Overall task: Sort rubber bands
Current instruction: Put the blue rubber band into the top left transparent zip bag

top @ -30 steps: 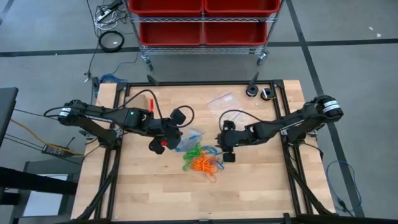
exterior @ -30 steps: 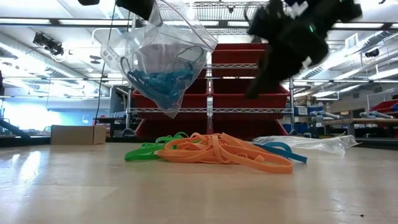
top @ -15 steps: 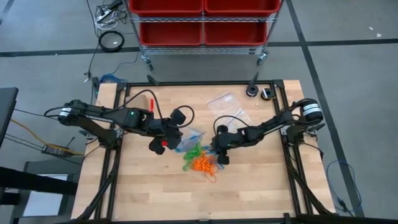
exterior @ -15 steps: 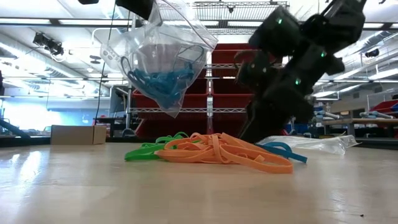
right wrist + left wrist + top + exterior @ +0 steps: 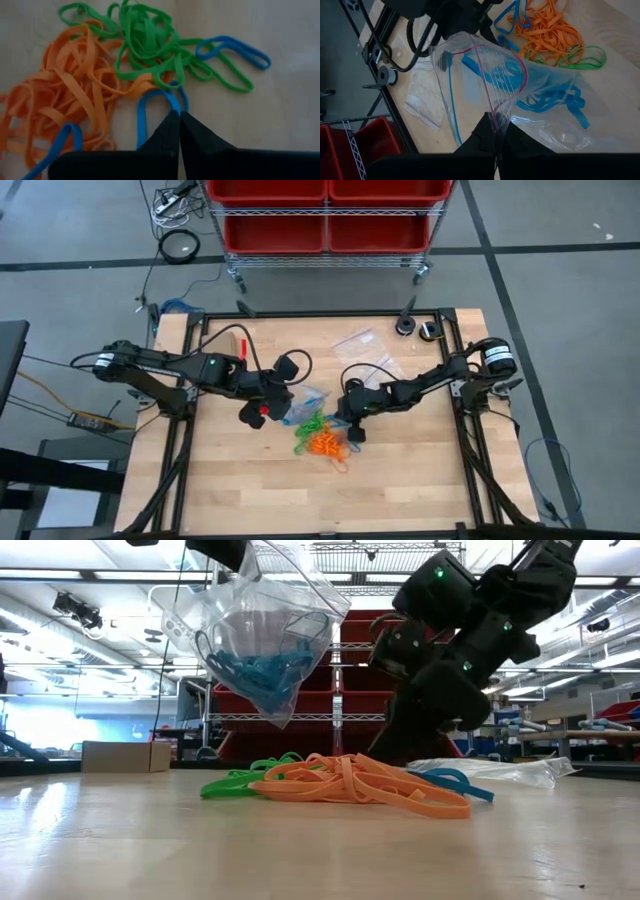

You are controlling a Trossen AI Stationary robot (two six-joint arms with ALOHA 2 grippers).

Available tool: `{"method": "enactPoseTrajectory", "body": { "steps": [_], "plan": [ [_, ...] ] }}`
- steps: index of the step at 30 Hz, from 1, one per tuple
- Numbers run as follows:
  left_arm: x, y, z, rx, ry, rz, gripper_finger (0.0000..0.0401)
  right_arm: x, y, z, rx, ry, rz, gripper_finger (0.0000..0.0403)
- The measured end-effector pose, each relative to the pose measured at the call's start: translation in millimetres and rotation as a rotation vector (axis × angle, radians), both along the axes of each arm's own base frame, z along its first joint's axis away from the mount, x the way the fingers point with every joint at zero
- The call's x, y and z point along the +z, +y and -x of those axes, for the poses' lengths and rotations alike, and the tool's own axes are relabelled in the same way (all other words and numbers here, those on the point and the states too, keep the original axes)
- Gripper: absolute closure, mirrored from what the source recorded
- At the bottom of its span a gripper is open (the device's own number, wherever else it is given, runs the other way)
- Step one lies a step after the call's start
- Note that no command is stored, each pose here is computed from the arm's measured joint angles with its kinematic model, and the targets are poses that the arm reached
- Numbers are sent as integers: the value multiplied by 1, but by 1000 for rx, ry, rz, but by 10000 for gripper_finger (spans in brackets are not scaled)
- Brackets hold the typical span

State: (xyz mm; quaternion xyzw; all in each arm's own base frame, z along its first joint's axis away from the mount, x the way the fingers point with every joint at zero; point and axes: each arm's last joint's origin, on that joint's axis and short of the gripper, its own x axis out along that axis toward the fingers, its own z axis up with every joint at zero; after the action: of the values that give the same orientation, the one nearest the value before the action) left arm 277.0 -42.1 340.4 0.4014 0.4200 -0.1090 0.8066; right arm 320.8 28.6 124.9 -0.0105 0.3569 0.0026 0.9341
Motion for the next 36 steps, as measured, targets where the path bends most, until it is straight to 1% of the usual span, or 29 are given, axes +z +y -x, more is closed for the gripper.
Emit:
{"method": "enactPoseTrajectory", "body": {
  "steps": [4, 7, 12, 16, 19, 22, 27, 32, 34, 36],
  "plan": [
    [0, 0, 0, 0, 2, 0, 400, 10, -3, 2, -40, -22, 13, 402],
    [0, 0, 0, 0, 4, 0, 400, 13, -8, 3, -63, -16, 4, 391],
    [0, 0, 0, 12, 3, 10, 400, 10, -12, 6, -73, 30, -7, 346],
    [0, 0, 0, 17, 1, 20, 400, 9, -12, 6, -74, 35, -8, 310],
    [0, 0, 0, 17, 0, 20, 400, 9, -12, 6, -72, 34, -10, 291],
    [0, 0, 0, 17, 0, 20, 400, 10, -12, 6, -70, 27, -8, 280],
    [0, 0, 0, 17, -3, 21, 400, 7, -12, 3, -67, 8, -7, 281],
    [0, 0, 0, 17, -7, 23, 400, -11, -11, -4, -64, 2, -8, 293],
    [0, 0, 0, 19, -2, 24, 400, -15, -13, -5, -96, 10, 22, 302],
    [0, 0, 0, 19, -1, 24, 400, -16, -16, -5, -96, 13, 23, 322]
  ]
}}
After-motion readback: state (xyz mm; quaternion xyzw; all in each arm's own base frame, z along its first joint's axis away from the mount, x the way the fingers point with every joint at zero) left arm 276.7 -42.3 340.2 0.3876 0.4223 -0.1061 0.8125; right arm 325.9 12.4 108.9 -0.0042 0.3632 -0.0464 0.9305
